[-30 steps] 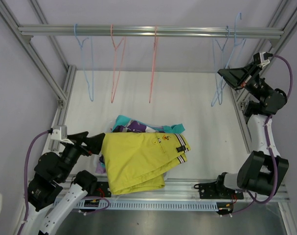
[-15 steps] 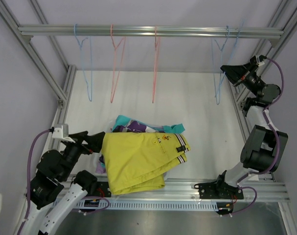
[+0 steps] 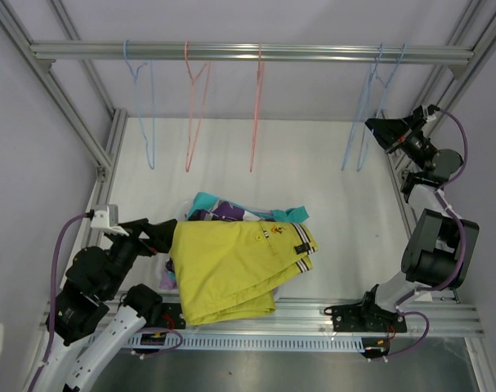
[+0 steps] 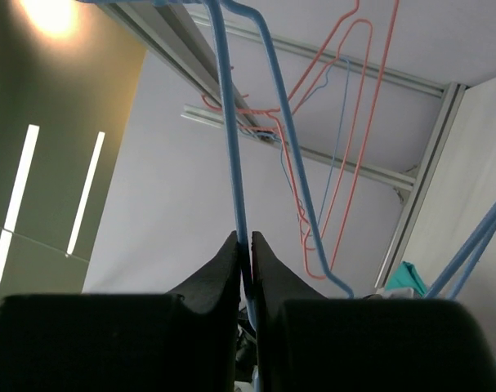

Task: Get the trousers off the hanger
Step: Place the hanger at the clothesline.

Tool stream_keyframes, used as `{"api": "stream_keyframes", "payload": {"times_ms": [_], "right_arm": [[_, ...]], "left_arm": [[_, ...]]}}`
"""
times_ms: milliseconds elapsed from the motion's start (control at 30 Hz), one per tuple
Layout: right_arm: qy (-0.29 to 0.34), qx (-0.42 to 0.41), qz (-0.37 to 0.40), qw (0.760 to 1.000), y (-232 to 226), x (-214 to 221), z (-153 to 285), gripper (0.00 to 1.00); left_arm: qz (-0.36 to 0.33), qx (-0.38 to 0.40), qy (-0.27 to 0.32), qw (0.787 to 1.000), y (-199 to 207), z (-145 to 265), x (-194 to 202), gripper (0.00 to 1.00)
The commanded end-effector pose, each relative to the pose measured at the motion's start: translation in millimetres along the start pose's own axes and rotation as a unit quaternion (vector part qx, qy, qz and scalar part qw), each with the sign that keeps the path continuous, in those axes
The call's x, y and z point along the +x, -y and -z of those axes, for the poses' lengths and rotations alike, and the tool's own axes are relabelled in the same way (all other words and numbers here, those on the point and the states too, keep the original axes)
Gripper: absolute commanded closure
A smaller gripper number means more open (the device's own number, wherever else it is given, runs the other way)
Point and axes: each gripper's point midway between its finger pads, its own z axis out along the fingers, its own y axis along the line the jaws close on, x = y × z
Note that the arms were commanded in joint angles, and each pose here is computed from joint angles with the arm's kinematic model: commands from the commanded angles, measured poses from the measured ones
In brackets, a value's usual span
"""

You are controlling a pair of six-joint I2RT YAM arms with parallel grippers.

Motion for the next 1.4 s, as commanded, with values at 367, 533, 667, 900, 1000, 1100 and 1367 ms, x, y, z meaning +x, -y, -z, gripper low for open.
{"api": "stream_keyframes", "payload": {"times_ms": [367, 533, 667, 900, 1000, 1100, 1367], "right_arm": [[0.009, -0.014, 0.129, 0.992, -28, 18, 21, 0.26], [0.073, 0.143, 0.267, 0.95, -42, -6, 25, 0.1], [0.134, 0.27, 0.301, 0.905, -33, -32, 48, 0.05], [0.152, 0.341, 0.263, 0.89, -5, -42, 74, 0.01], [0.14, 0.353, 0.227, 0.897, 21, -36, 84, 0.01], [0.131, 0.362, 0.205, 0.9, 41, -28, 91, 0.01], [0.19, 0.392, 0.317, 0.842, -11, -18, 105, 0.0]], "left_arm": [[-0.008, -0.007, -0.006, 1.0, -3, -4, 5, 0.0], [-0.011, -0.008, -0.015, 1.0, -5, -3, 10, 0.0], [-0.01, -0.009, -0.01, 1.0, -5, 1, 5, 0.01], [-0.014, 0.002, -0.029, 0.999, 1, 0, 8, 0.0], [-0.014, 0.004, -0.036, 0.999, 2, 1, 9, 0.01], [-0.01, 0.008, -0.04, 0.999, 4, 3, 10, 0.0], [-0.009, 0.009, -0.055, 0.998, 3, 8, 16, 0.0]]}}
